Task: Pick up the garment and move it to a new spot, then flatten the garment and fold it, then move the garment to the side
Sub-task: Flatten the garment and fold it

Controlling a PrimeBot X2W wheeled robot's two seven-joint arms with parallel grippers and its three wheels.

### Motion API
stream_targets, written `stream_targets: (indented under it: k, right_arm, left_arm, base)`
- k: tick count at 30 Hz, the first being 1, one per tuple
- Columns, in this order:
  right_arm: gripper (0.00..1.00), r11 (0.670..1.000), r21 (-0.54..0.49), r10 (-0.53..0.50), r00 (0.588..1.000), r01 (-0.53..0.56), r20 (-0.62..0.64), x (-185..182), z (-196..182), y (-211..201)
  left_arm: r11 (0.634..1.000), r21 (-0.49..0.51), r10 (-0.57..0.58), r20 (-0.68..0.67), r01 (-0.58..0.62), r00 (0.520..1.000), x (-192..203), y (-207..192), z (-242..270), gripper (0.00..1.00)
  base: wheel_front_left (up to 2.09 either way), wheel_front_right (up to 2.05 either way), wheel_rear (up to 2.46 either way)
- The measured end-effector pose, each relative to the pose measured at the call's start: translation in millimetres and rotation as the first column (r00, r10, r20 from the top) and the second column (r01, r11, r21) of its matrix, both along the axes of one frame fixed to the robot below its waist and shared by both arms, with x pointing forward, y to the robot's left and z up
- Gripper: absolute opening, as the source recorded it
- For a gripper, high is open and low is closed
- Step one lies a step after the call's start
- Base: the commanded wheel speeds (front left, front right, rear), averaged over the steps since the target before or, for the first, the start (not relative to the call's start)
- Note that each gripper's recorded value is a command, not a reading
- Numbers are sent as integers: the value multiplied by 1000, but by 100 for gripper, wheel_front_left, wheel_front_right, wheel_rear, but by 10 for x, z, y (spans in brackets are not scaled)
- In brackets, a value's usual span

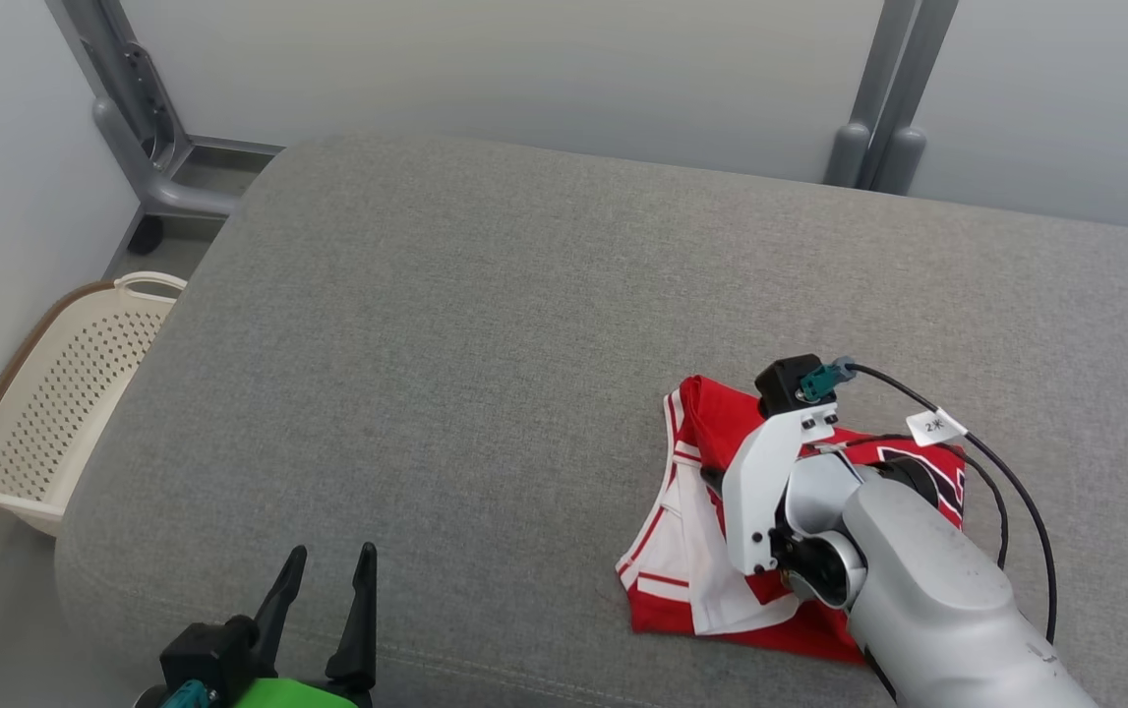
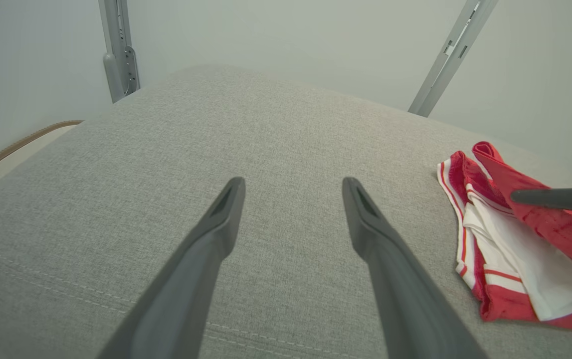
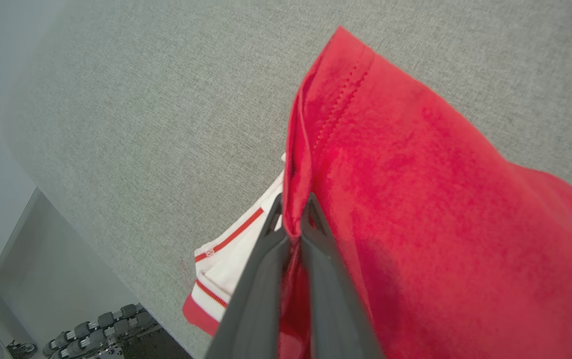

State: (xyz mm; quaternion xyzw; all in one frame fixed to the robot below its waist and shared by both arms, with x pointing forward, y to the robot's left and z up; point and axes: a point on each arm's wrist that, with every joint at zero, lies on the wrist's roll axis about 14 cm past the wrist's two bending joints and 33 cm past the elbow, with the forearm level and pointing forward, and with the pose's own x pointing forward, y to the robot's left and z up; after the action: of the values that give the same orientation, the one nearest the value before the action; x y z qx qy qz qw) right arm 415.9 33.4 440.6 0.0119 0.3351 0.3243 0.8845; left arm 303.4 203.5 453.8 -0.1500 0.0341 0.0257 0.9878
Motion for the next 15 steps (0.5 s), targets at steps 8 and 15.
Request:
stream_targets:
  k: [8,15]
  right_arm:
    - [41,1000,-19,18,1000,-18,-5,8,-73,46]
    - [100,995,101,0,1000,-2,17,52,131,178]
  left_arm:
    - [1000,0,14,-5,-14,1000,-15,38,-13,100]
    - [1000,-2,19,-1,-19,1000,-17,47,-4,100]
  base:
    - [0,0,0]
    - [0,0,0]
